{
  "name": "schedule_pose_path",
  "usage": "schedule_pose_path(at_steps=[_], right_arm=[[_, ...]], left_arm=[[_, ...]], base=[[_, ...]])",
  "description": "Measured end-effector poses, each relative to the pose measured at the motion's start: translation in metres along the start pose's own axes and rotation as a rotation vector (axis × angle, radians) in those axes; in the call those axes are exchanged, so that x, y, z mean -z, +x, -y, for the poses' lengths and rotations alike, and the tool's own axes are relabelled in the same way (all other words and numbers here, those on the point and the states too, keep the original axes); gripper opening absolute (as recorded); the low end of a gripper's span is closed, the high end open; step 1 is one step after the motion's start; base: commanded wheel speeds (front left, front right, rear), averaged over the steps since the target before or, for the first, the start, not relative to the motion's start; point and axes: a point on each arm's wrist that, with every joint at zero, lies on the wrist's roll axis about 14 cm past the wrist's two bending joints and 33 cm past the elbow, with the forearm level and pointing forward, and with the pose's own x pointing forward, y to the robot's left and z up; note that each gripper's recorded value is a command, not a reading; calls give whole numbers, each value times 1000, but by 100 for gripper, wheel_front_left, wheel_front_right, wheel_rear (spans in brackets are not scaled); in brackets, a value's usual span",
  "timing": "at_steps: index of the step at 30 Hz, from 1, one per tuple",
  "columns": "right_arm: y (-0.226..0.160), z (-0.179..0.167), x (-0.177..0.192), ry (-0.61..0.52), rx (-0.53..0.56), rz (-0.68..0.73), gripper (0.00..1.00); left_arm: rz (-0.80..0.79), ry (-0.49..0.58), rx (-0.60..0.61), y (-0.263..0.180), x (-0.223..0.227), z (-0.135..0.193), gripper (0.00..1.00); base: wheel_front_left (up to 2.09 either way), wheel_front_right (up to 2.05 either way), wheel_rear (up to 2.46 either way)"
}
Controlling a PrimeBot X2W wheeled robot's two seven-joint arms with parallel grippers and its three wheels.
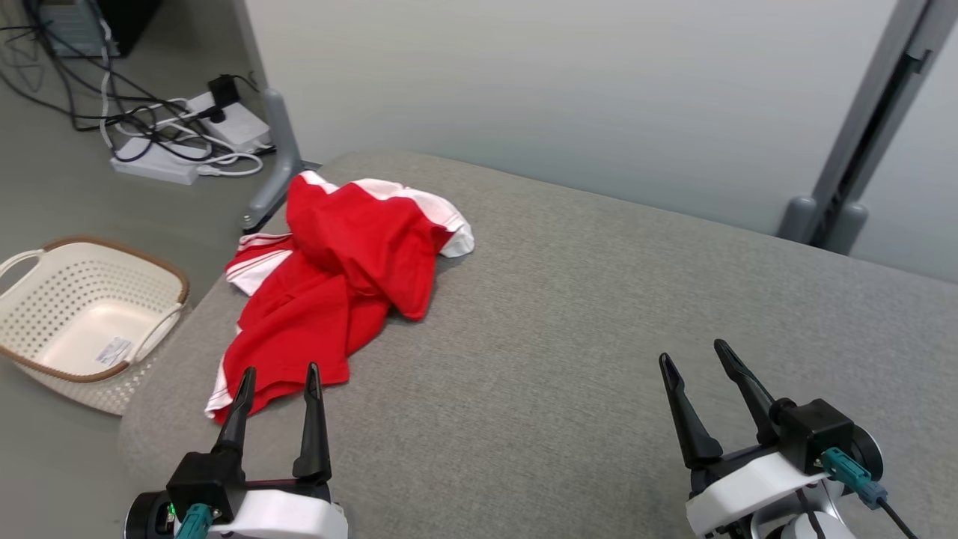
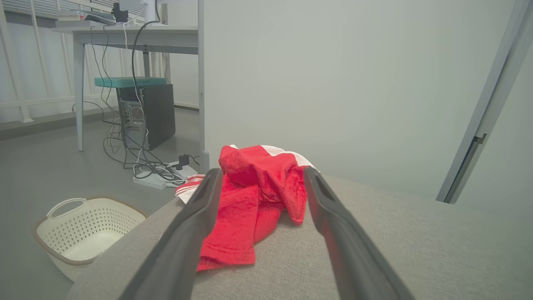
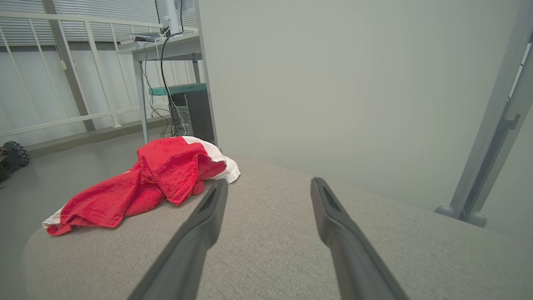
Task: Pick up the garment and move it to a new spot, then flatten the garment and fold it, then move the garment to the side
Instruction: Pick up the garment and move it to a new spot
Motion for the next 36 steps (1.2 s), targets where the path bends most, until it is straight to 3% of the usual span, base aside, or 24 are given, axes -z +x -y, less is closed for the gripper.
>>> schedule_pose_path(at_steps=[15, 31, 36], right_arm=[[7, -21, 5, 8, -62, -17, 100], [6, -14, 11, 16, -45, -29, 100], [19, 0, 17, -5, -32, -28, 100]], left_arm=[[-2, -5, -75, -14, 0, -24, 100], [-48, 17, -63, -12, 14, -19, 100], [-46, 22, -37, 13, 11, -7, 100]], base=[[0, 0, 0], [0, 0, 0], [0, 0, 0]])
